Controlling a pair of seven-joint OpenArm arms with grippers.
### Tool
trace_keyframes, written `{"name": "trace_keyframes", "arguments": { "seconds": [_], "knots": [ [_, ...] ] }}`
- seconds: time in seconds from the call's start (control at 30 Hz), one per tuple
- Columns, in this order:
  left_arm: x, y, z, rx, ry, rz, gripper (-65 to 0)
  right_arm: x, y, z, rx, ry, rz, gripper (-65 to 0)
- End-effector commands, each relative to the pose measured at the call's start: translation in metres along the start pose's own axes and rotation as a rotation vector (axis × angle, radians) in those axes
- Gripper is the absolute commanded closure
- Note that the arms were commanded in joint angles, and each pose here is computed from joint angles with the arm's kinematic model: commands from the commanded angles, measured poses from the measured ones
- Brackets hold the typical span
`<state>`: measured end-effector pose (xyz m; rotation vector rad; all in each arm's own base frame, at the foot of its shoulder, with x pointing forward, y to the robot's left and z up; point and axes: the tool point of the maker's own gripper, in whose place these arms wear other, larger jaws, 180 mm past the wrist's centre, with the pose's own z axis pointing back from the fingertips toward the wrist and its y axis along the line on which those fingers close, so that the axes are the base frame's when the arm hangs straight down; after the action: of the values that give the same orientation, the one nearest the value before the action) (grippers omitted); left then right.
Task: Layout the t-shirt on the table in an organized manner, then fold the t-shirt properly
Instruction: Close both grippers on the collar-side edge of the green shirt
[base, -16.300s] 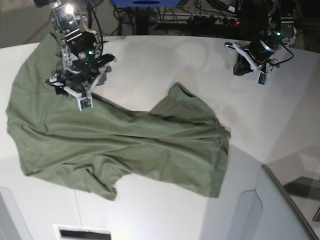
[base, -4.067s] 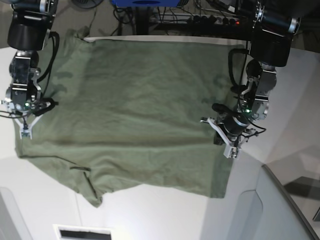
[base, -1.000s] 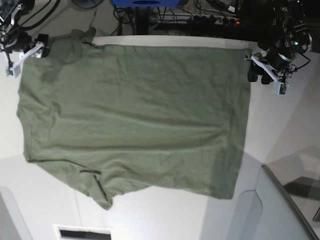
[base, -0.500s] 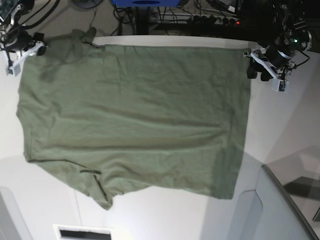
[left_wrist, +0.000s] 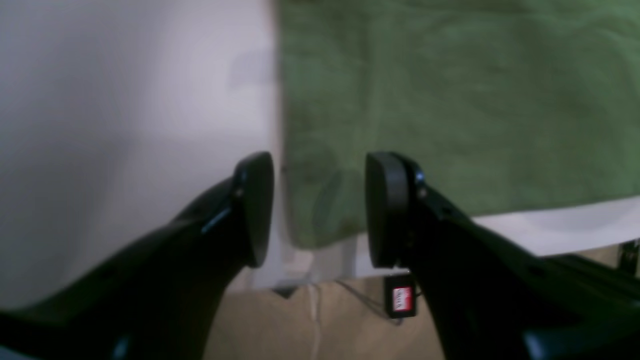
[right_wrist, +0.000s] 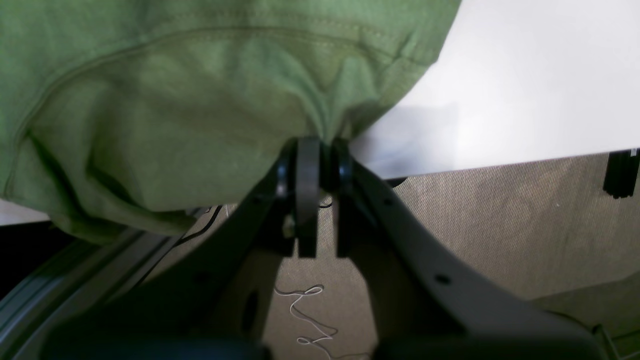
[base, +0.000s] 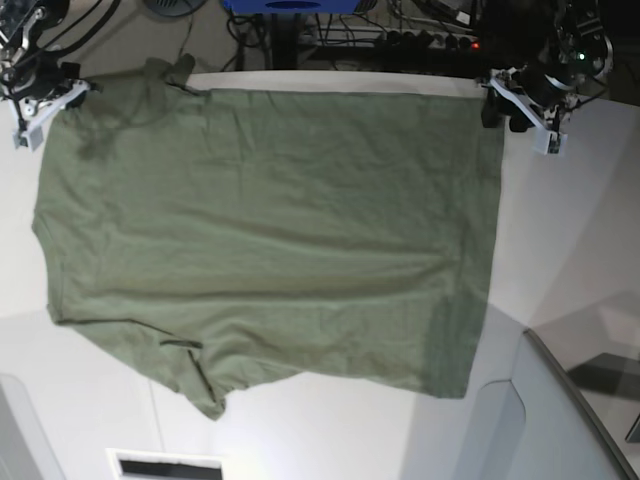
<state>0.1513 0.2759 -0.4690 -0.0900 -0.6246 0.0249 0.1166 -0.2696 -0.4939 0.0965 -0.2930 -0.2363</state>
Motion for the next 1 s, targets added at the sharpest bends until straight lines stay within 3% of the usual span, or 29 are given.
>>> {"name": "trace_keyframes", "arguments": {
  "seconds": [0.0, 0.13, 0.27, 0.33, 0.6, 0.97],
  "knots": [
    [0.008, 0.009, 0.006, 0.022, -0.033, 0.004, -29.3, 0.004, -0.004, 0.004, -0.012, -0.011, 0.009, -3.6],
    [-0.002, 0.02, 0.016, 0.056, -0.024, 0.023, -30.1, 0.005, -0.003, 0.003, -0.011, -0.011, 0.013, -3.6],
    [-0.007, 0.028, 0.02, 0.074, -0.015, 0.034, -45.4, 0.005, -0.002, 0.003, -0.01, -0.011, 0.015, -3.6],
    [-0.007, 0.029, 0.021, 0.076, -0.016, 0.035, -49.2, 0.005, -0.002, 0.003, -0.01, -0.011, 0.015, -3.6],
    [-0.016, 0.005, 0.008, 0.011, 0.018, 0.021, -50.5, 0.005, -0.002, 0.003, -0.009, -0.011, 0.016, -3.6],
    [-0.046, -0.005, -0.009, -0.016, 0.083, 0.104, -48.9, 0.005, -0.002, 0.003, -0.009, -0.011, 0.016, -3.6]
  ]
}}
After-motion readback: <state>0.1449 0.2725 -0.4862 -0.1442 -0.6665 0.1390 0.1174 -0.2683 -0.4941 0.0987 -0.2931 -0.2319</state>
